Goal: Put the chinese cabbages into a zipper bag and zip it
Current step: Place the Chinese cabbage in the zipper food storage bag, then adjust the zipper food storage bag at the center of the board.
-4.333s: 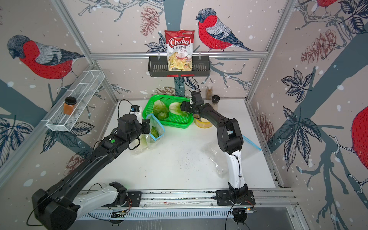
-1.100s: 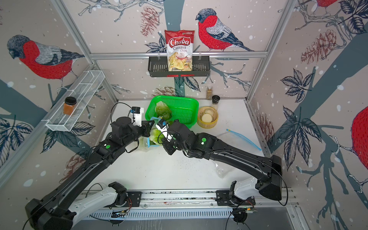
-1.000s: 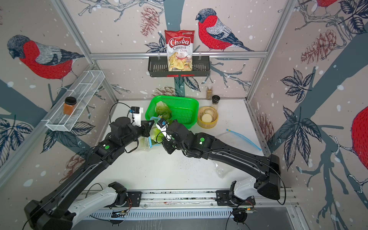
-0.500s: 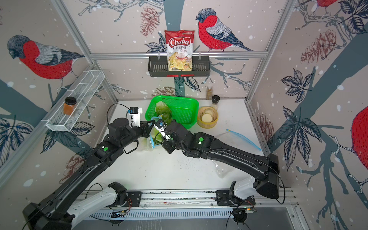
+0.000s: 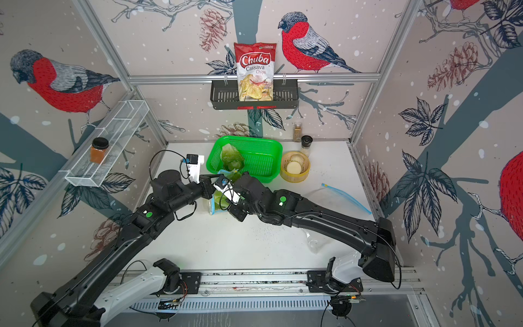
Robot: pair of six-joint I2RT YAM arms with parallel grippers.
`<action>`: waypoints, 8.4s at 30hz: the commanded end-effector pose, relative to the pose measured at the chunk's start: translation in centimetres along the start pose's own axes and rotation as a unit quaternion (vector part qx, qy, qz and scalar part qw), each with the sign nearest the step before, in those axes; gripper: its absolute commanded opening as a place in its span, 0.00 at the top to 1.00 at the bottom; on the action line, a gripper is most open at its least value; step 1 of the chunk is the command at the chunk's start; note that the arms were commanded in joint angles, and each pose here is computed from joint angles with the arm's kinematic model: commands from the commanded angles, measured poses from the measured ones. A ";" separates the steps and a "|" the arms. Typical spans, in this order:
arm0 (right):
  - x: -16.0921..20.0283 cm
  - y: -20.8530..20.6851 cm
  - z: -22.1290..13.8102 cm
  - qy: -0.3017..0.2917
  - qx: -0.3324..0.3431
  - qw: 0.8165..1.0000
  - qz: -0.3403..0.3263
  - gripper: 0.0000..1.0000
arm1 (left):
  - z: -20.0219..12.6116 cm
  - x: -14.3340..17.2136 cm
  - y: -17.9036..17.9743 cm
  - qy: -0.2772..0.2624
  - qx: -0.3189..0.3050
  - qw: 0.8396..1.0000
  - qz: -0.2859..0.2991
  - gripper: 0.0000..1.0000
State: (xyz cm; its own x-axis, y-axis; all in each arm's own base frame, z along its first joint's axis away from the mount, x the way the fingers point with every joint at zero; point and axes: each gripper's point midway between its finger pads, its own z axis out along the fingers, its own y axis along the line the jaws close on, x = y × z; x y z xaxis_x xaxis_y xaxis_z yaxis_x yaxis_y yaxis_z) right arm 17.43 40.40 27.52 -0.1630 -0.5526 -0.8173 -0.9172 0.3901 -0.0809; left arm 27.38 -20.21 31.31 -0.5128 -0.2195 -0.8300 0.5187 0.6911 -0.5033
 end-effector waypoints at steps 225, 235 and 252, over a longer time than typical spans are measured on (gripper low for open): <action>0.4 -13.8 -5.0 -0.234 -0.132 0.960 0.080 0.91 | 6.8 -3.3 -0.3 0.060 0.031 0.948 0.312 1.00; -0.4 -14.4 -5.9 -0.233 -0.090 0.963 0.104 1.00 | 5.8 -4.0 -0.4 0.043 0.018 0.949 0.313 0.87; -2.2 -11.9 -7.0 -0.212 -0.082 0.968 0.109 1.00 | 0.3 -6.9 -7.5 -0.065 0.126 0.909 0.391 0.45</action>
State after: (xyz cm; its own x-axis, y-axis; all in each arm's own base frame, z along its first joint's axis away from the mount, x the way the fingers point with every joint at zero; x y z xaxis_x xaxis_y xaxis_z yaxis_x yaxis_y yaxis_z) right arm 26.53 31.75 33.18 -0.2674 -0.1109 -0.9572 -0.9138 0.3444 0.2154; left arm 28.42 -22.64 39.24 0.0693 0.2043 -0.9765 0.7898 0.5867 0.1788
